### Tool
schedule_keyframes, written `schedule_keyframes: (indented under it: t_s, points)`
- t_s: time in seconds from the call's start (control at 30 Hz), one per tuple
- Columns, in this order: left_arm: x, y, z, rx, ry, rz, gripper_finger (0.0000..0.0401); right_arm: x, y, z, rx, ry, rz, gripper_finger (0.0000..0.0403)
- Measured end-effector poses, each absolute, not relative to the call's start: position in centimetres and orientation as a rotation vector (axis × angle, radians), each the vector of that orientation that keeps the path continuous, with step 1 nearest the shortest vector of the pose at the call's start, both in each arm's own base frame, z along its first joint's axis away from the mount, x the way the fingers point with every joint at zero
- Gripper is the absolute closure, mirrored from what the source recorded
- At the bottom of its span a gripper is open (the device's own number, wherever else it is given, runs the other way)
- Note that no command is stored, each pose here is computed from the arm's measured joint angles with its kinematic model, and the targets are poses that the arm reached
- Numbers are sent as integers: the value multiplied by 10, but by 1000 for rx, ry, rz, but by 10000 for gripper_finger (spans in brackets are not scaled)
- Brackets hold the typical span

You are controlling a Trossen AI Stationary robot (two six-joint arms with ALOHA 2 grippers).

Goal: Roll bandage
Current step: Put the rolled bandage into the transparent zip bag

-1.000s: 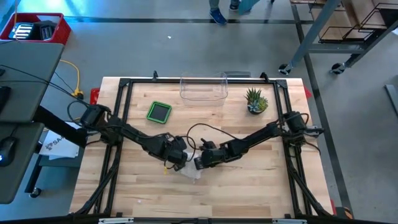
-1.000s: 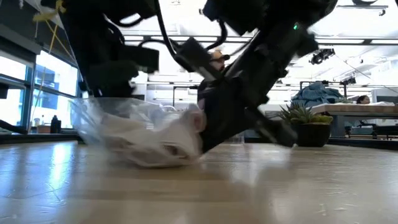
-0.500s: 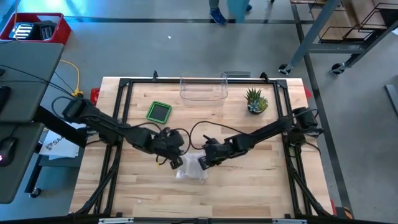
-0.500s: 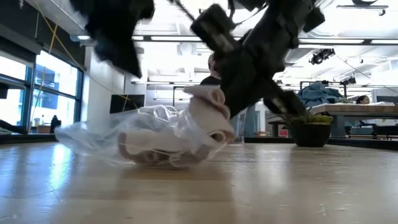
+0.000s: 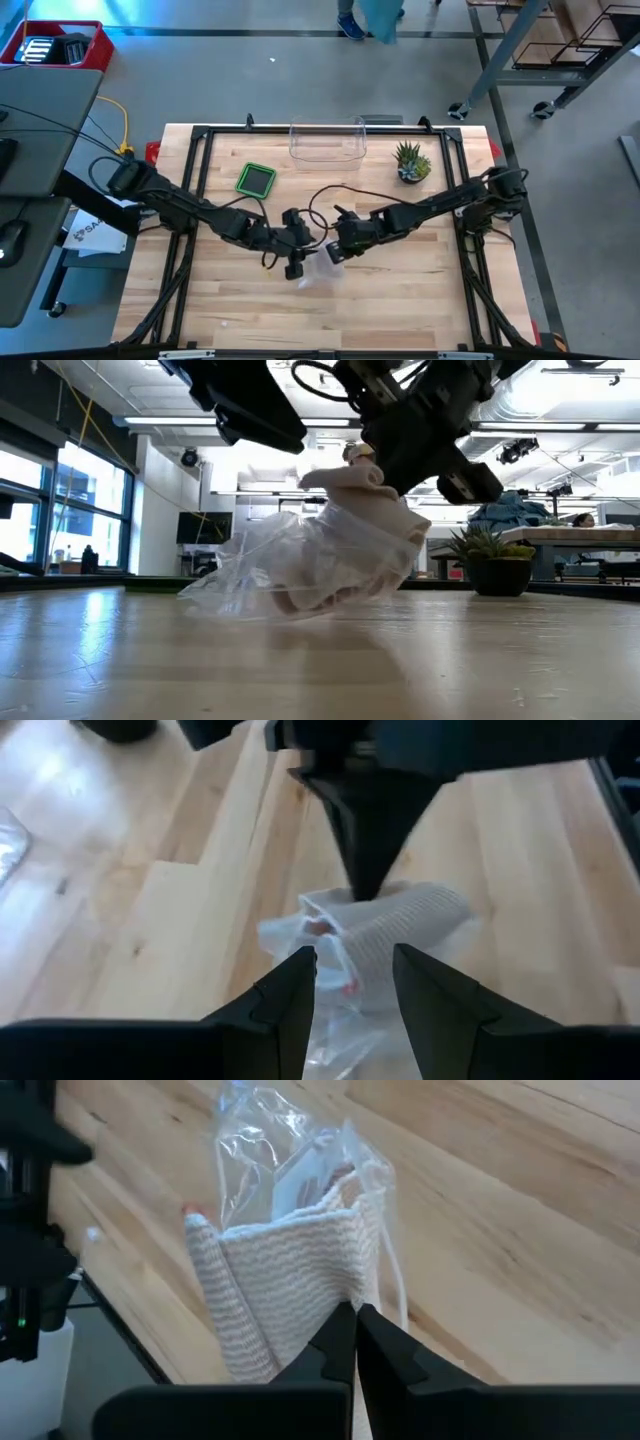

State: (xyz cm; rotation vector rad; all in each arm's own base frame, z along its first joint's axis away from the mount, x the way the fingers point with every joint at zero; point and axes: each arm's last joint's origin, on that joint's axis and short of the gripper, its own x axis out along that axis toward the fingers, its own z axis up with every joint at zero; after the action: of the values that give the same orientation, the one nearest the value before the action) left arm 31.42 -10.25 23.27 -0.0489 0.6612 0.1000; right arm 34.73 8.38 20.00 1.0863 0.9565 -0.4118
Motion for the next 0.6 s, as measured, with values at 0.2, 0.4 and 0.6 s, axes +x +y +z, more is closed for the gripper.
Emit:
schedule_keyframes:
  t_s: [0.2, 0.4, 0.6]
  points:
    - [314, -103, 234, -127, 655, 105, 268, 348, 84, 196, 1073, 978, -412, 403]
    - [316, -105, 237, -149, 632, 66, 268, 346, 82, 192, 1054, 1006, -428, 403]
    - [319, -104, 241, -84, 582, 40, 268, 346, 81, 192, 1050, 1006, -441, 403]
